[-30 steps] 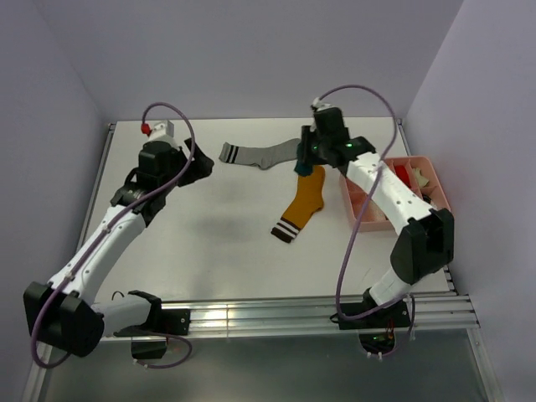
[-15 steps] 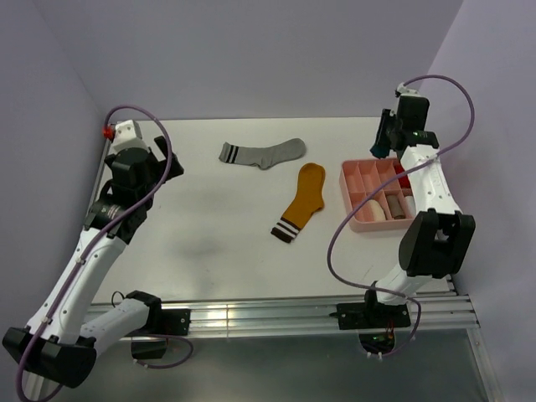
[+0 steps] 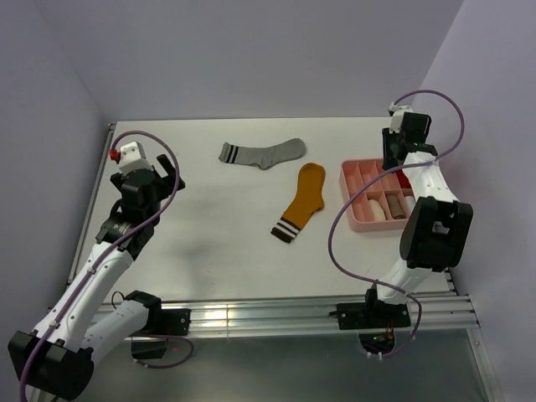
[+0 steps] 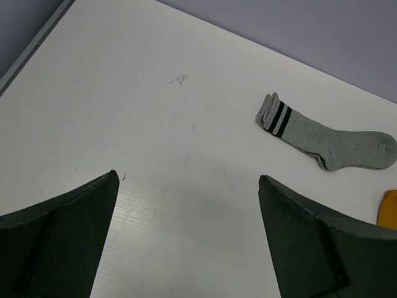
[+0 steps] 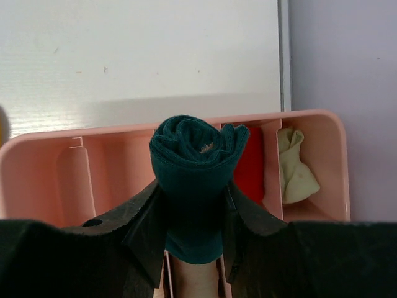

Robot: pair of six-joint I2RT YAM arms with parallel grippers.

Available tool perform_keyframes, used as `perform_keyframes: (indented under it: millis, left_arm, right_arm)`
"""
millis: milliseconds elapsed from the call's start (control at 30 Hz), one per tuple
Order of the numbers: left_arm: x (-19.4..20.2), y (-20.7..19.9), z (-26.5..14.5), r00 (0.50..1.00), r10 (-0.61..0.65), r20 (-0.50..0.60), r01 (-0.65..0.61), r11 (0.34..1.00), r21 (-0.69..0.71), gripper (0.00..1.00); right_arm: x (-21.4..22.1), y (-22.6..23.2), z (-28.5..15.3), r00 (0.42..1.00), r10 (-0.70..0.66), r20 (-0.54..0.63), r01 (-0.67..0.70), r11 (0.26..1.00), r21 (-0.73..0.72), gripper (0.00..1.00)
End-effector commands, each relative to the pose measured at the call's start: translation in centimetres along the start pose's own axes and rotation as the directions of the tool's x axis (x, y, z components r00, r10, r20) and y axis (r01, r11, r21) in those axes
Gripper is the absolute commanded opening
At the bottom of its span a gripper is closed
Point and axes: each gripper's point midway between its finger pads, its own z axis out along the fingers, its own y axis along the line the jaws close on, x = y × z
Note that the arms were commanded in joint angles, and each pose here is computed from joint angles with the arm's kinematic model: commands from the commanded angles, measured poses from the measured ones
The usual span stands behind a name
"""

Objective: Roll the socks
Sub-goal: Place the sock in the storage box.

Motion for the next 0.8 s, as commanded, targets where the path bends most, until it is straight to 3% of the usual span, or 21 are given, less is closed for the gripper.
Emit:
perform_keyframes:
  millis: [0, 467, 767]
  left_arm:
    - [-1.4, -0.4, 0.6, 0.997, -0.045, 0.065, 0.045, 0.999, 0.001, 0.99]
    - [-0.8, -1.2, 1.7, 0.998, -0.035, 0.047, 0.034, 0.999, 0.012, 0.99]
    - [-0.2, -1.2, 1.7, 0.999, -0.031, 0.037, 0.030, 0.999, 0.023, 0.99]
  right_arm:
    - [-0.8, -0.5, 1.5, 0.996, -0.082, 0.024, 0.082, 0.997, 0.010, 0.00]
    - [5.5, 0.8, 4.1, 0.986, -0.111, -0.126, 0.108, 0.994, -0.030, 0.00]
    - [7.1, 0.5, 4.6, 0.979, -0.105, -0.175, 0.102, 0.994, -0.030, 0.00]
